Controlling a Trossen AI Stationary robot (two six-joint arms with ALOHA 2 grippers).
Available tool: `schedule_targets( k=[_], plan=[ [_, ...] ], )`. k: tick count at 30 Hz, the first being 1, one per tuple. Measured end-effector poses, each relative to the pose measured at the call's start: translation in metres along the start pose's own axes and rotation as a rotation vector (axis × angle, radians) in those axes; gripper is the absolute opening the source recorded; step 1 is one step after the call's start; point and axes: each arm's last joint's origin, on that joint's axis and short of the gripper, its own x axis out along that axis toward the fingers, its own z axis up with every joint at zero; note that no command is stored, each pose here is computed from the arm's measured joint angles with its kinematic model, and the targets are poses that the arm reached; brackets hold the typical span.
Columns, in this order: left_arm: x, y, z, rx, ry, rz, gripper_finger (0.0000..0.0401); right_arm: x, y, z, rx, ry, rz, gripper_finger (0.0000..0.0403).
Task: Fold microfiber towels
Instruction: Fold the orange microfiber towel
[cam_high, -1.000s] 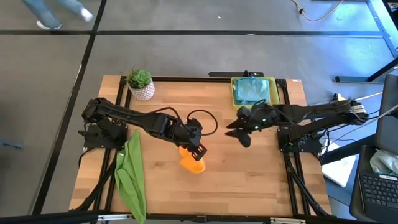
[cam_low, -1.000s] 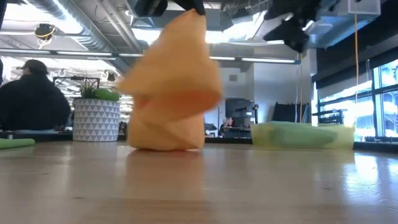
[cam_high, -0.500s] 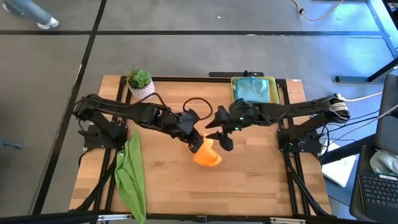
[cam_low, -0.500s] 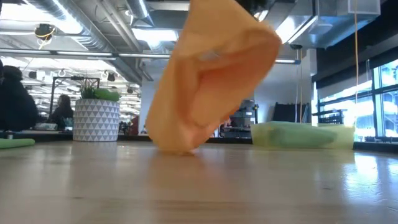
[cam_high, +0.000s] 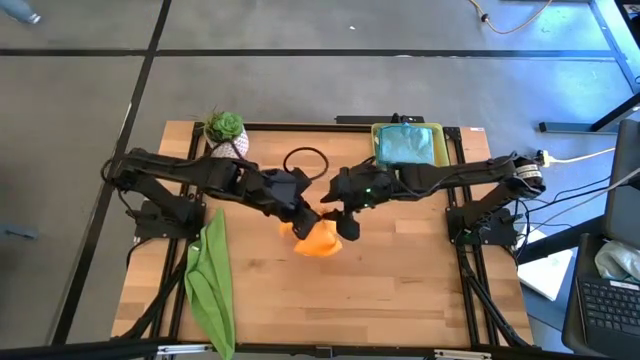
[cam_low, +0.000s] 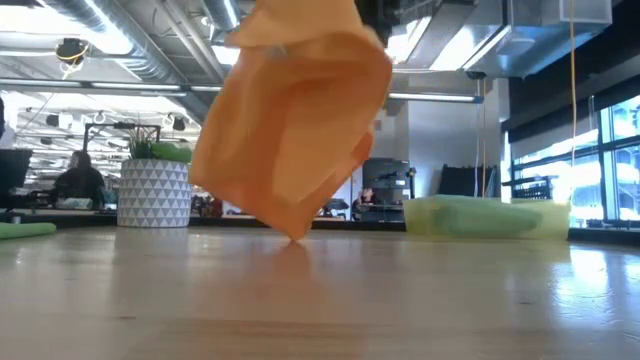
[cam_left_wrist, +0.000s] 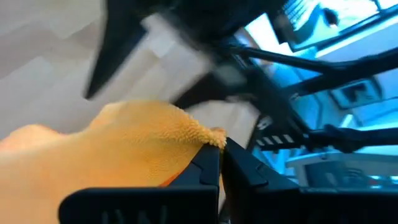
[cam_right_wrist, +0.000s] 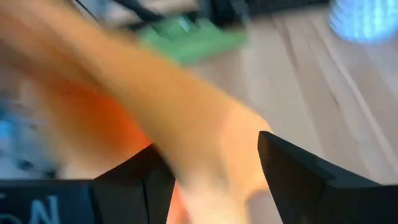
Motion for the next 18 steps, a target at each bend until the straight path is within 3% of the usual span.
schedule_targets(
  k=[4,10,14,18],
  plan=[
    [-0.02,-0.008,0.0,0.002,-0.011,-0.106,0.0,0.006,-0.009,-0.018,-0.011,0.139,-0.105,0.022],
    [-0.045,-0.014,-0.01,-0.012,0.05,-0.188,0.0,0.001,-0.015,-0.026,0.007,0.218,-0.071,0.0207],
    [-0.057,-0.021,-0.021,-0.043,0.117,-0.256,0.0,-0.02,-0.006,-0.02,-0.008,0.202,0.071,0.0157],
    [-0.061,-0.028,-0.033,-0.019,0.161,-0.281,0.0,-0.047,0.002,-0.017,-0.02,0.185,0.154,0.0069]
  ],
)
